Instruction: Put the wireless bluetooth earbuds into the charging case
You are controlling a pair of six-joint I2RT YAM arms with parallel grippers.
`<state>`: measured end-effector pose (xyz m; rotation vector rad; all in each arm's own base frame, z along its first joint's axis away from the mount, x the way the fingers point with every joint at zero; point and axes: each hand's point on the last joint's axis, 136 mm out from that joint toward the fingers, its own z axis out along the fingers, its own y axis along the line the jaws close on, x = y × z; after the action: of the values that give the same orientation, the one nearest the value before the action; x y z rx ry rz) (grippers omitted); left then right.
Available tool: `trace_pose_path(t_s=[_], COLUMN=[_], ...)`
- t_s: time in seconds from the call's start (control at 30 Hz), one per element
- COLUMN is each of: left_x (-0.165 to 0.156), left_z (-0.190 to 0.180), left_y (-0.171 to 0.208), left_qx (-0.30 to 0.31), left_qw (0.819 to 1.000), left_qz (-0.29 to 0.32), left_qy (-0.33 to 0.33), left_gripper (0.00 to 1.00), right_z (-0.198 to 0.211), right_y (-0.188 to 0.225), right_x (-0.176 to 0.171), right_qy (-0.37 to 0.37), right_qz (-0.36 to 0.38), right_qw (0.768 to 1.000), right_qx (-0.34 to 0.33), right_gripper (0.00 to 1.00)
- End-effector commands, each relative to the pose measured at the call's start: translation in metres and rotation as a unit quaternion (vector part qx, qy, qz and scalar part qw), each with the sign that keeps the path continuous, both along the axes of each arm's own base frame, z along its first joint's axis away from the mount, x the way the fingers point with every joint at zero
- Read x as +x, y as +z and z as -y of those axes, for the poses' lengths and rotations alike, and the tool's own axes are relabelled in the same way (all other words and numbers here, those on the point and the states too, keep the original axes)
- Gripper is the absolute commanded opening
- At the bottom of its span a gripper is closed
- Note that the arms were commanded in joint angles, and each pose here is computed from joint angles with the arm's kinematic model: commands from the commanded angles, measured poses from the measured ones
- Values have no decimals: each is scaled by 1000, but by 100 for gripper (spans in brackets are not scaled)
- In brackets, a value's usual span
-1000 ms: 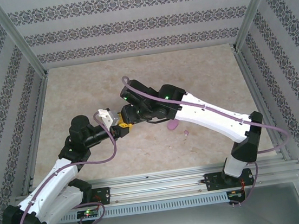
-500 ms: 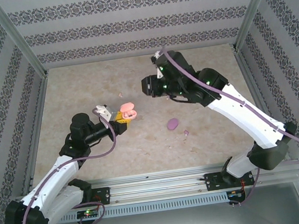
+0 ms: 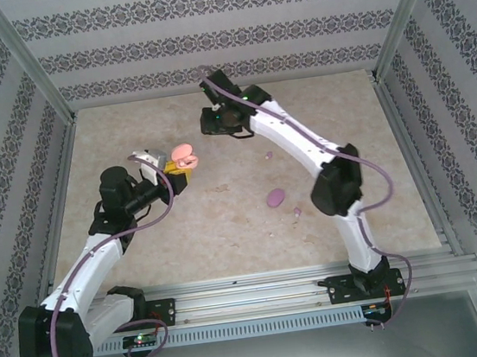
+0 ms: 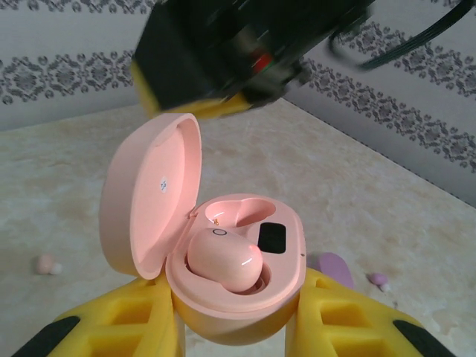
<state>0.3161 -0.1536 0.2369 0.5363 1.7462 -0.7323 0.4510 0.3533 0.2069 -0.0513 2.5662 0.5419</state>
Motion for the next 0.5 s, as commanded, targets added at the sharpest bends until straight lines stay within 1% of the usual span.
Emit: trace_pose_path(t_s=[0.0,0.1,0.17,0.33,0.47], left_x=[10,15,16,15,15], left_z=[-6,-11,-13,-17,-19], left_y=[29,28,27,22,19], left_qx=[-7,-3,-1,2,2], left_qw=[999,999,999,999,999], left_qz=[43,46,46,45,45], left_qy=[5,12,16,22,24], left_gripper=[30,30,30,30,30], right_z=[-21,-50,-63,-71,-72], right_y=[-14,-41,-54,-87,-114], right_x=[7,23,32,50,59], right_qy=[-1,3,-1,-25,-39], right_qz=[-10,-11,-3,16,12], right_qw=[1000,1000,999,999,999], right_qx=[-4,20,32,30,27], right_gripper=[35,35,35,38,40])
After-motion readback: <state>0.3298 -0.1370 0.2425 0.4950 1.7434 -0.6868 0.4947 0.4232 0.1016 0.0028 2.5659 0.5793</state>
